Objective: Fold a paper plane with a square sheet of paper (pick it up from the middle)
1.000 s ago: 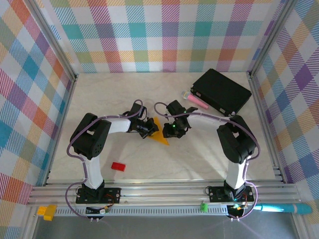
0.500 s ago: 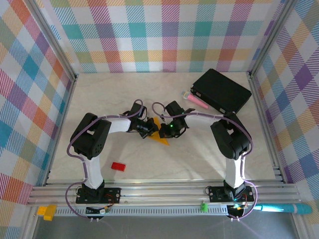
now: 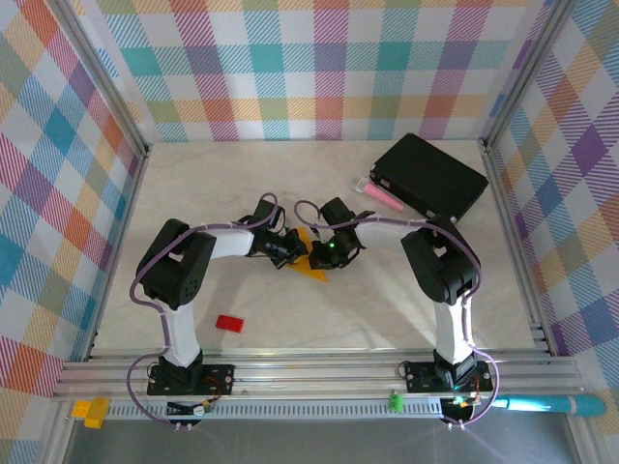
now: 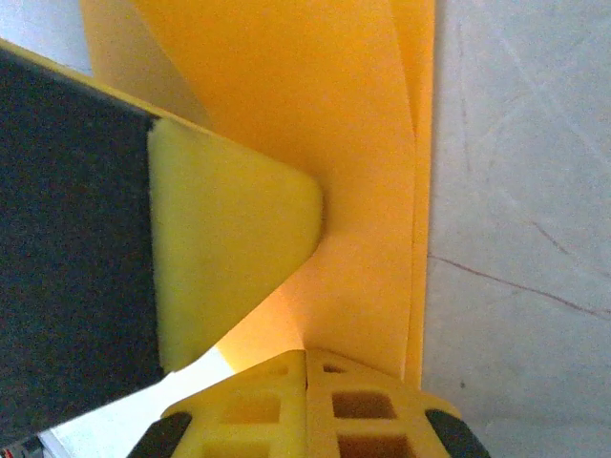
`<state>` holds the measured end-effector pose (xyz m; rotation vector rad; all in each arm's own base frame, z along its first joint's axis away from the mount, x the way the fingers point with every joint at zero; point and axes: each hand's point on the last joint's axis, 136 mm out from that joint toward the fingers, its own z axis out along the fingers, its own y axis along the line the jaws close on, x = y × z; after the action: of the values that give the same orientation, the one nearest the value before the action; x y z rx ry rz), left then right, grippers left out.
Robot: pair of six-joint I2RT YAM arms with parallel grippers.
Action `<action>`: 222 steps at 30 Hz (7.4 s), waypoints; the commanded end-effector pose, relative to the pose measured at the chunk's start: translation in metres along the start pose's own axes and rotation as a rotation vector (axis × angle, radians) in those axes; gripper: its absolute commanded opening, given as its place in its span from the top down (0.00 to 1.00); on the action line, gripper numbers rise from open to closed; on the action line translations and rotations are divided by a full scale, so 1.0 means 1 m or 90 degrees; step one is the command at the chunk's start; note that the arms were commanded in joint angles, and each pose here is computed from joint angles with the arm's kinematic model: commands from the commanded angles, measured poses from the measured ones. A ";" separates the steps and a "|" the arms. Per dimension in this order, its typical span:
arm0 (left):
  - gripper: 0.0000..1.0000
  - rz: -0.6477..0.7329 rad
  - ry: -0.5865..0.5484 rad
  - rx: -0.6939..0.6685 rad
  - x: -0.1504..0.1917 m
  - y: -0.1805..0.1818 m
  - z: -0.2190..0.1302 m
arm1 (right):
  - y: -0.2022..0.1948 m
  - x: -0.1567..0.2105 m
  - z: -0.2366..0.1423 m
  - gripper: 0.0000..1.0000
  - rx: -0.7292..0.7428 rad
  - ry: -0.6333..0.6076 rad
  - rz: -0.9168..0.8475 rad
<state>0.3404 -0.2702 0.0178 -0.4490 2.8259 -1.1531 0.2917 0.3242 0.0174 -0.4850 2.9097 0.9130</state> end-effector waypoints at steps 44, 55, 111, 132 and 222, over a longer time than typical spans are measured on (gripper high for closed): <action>1.00 -0.060 -0.011 -0.198 0.008 0.089 0.010 | 0.022 -0.001 -0.044 0.89 -0.049 -0.083 0.054; 1.00 -0.039 -0.015 -0.142 0.004 0.061 0.005 | 0.003 0.000 -0.011 0.94 -0.021 -0.027 0.082; 0.92 0.062 -0.166 -0.069 -0.123 0.055 -0.042 | -0.093 0.079 0.018 0.95 0.225 0.129 0.200; 0.52 0.039 -0.285 0.056 -0.093 0.004 -0.124 | 0.007 -0.055 -0.057 0.59 -0.083 -0.151 0.065; 0.48 0.194 -0.132 0.441 -0.003 -0.143 -0.141 | 0.103 -0.112 -0.171 0.99 -0.455 -0.252 0.054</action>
<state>0.3607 -0.2594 0.2000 -0.1840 2.0871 -1.6985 0.3765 0.3347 0.2159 -0.1268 2.2520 1.7583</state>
